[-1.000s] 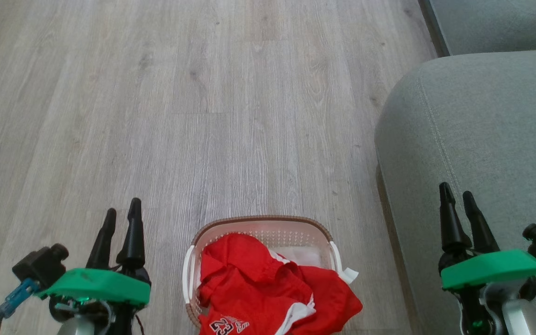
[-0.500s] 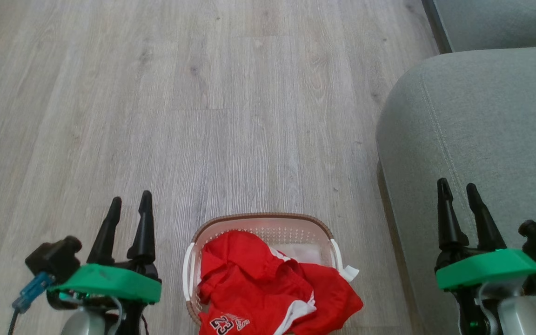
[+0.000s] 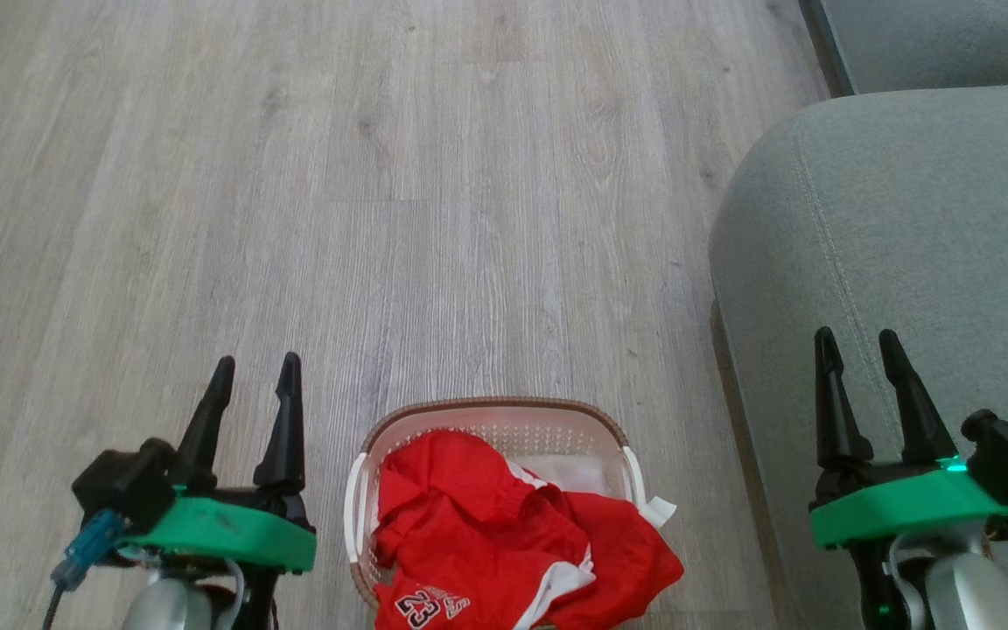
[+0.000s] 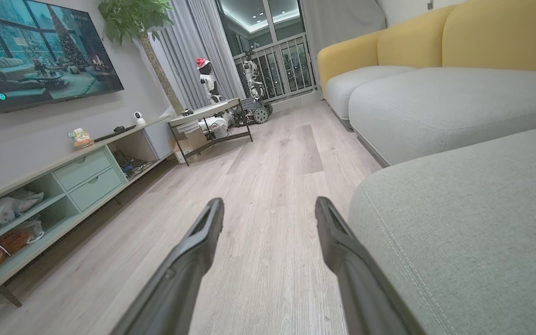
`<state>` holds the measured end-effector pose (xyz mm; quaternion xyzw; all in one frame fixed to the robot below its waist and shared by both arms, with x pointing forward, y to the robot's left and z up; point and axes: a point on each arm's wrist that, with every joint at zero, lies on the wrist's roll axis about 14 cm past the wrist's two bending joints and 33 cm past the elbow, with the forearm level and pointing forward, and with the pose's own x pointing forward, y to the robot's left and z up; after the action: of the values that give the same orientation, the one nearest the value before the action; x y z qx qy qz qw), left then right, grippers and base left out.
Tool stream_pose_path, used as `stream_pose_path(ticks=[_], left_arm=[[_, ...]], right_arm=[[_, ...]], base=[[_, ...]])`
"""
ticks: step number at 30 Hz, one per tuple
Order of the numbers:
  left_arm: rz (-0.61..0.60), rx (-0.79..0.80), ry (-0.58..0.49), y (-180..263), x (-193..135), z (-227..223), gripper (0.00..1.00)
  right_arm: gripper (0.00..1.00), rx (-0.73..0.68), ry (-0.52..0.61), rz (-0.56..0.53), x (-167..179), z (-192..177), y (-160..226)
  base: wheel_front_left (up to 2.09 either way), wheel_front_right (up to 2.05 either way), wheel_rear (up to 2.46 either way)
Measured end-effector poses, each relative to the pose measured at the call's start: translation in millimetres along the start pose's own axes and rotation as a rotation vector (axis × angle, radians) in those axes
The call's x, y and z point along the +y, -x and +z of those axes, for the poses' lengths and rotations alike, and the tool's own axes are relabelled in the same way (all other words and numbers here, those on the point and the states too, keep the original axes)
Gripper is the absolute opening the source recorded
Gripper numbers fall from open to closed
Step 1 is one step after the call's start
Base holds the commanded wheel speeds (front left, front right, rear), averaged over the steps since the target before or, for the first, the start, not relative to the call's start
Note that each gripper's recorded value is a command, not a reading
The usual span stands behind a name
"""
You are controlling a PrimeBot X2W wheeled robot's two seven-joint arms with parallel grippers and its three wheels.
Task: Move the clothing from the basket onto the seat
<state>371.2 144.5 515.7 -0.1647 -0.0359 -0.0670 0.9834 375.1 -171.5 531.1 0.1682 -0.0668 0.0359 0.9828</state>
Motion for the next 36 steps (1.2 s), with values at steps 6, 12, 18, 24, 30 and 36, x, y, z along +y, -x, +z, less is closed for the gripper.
stream_pose_path(ticks=[6, 12, 18, 24, 30, 36], left_arm=[[-0.028, -0.017, -0.062, -2, -7, 3, 1.0], [-0.056, -0.037, -0.128, -3, -13, 7, 1.0], [-0.073, -0.05, -0.176, -5, -17, 10, 1.0], [-0.073, -0.052, -0.176, -6, -17, 11, 1.0], [-0.076, -0.048, -0.175, -7, -17, 9, 1.0], [-0.082, -0.046, -0.173, -8, -19, 8, 1.0]], right_arm=[[1.0, -0.019, 0.062, 0.023, 5, 4, -1], [1.0, -0.041, 0.122, 0.053, 13, 8, -2], [1.0, -0.054, 0.166, 0.075, 18, 10, -3], [1.0, -0.052, 0.165, 0.075, 18, 10, -4], [1.0, -0.05, 0.166, 0.071, 17, 9, -3], [1.0, -0.051, 0.166, 0.064, 15, 10, -2]], base=[[0.0, 0.0, 0.0], [0.0, 0.0, 0.0], [0.0, 0.0, 0.0], [0.0, 0.0, 0.0], [0.0, 0.0, 0.0], [0.0, 0.0, 0.0]])
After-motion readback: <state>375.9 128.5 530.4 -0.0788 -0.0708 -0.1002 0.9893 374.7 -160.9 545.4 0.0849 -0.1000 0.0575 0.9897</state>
